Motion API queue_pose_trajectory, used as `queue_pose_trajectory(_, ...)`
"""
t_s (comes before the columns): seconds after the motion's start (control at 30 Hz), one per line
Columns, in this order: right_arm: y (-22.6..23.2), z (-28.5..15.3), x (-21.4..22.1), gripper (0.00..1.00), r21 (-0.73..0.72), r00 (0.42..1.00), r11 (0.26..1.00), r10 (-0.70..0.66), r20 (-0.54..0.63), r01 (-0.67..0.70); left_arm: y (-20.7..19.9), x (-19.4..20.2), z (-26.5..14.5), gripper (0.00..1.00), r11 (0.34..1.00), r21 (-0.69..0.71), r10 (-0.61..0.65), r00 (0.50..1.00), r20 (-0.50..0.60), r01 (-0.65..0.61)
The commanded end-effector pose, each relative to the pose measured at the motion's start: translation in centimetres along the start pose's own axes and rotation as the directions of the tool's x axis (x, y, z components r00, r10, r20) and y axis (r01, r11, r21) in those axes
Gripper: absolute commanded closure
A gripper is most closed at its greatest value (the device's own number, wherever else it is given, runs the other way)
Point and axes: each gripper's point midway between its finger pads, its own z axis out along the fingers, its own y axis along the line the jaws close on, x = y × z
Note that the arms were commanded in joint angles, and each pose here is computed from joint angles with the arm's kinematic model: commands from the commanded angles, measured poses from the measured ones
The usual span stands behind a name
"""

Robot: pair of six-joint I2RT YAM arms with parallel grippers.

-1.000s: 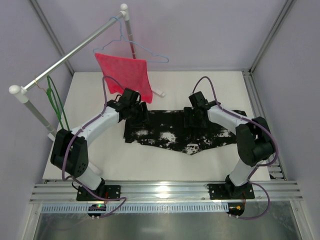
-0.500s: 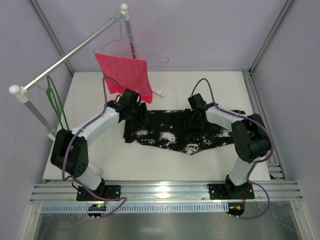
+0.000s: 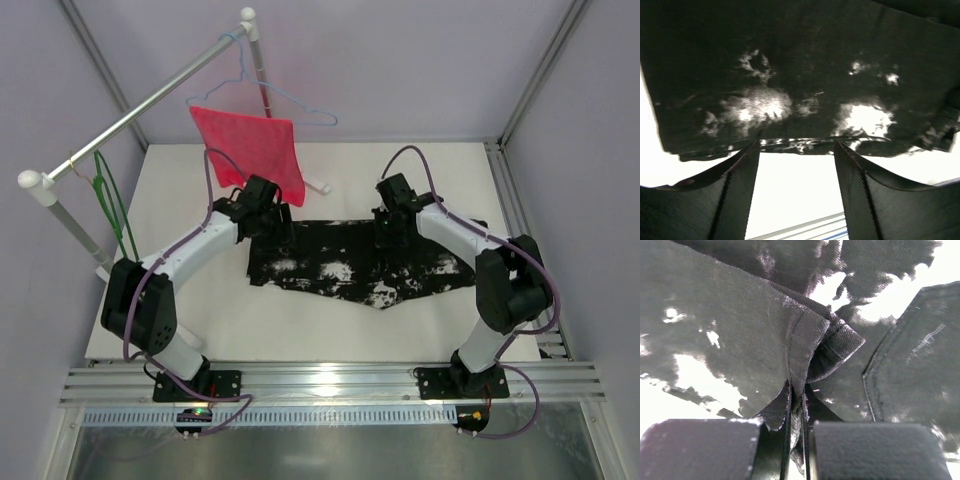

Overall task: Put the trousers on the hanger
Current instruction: Fold the trousers

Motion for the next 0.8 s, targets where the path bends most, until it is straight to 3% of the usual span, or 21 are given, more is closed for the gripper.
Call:
queue_pose_trajectory(0.0, 1.9, -5.2, -2.7, 0.96, -0.046, 0.995, 0.999, -0.018, 0.094, 0.023, -0.5, -2.8, -2.9, 0.37, 0.998, -0.02, 0.056, 0.993, 0.103, -0.054)
queue_pose_trajectory(0.13, 2.1, -7.3, -3.8, 0.95, -0.043, 0.994, 0.998, -0.044, 0.098, 0.048, -0.1, -3.5, -4.2, 0.33, 0.995, -0.05, 0.087, 0.987, 0.136, -0.081)
queue_pose_trajectory(0.2, 2.2, -7.2, -3.9, 0.87, -0.046, 0.995, 0.998, -0.044, 0.092, 0.048, 0.0, -3.6, -4.2, 0.33, 0.995, -0.057, 0.093, 0.986, 0.137, -0.086)
queue_pose_trajectory(0.47, 1.6, -1.9, -2.0, 0.82, -0.037, 1.0, 0.999, -0.025, 0.006, 0.025, 1.2, -2.0, -2.2, 0.33, 0.994, -0.086, 0.08, 0.994, 0.073, -0.074)
queue_pose_trajectory(0.6, 1.4, 0.3, -2.0, 0.78, -0.035, 0.999, 0.999, -0.038, -0.002, 0.038, 4.8, -1.3, -0.2, 0.33, 0.973, -0.231, 0.036, 0.999, 0.039, -0.026)
queue_pose_trajectory(0.77, 1.2, 1.7, -2.8, 0.68, -0.028, 0.998, 0.998, -0.056, 0.0, 0.056, 10.6, -0.8, 1.5, 0.34, 0.9, -0.436, -0.009, 0.999, 0.032, 0.022)
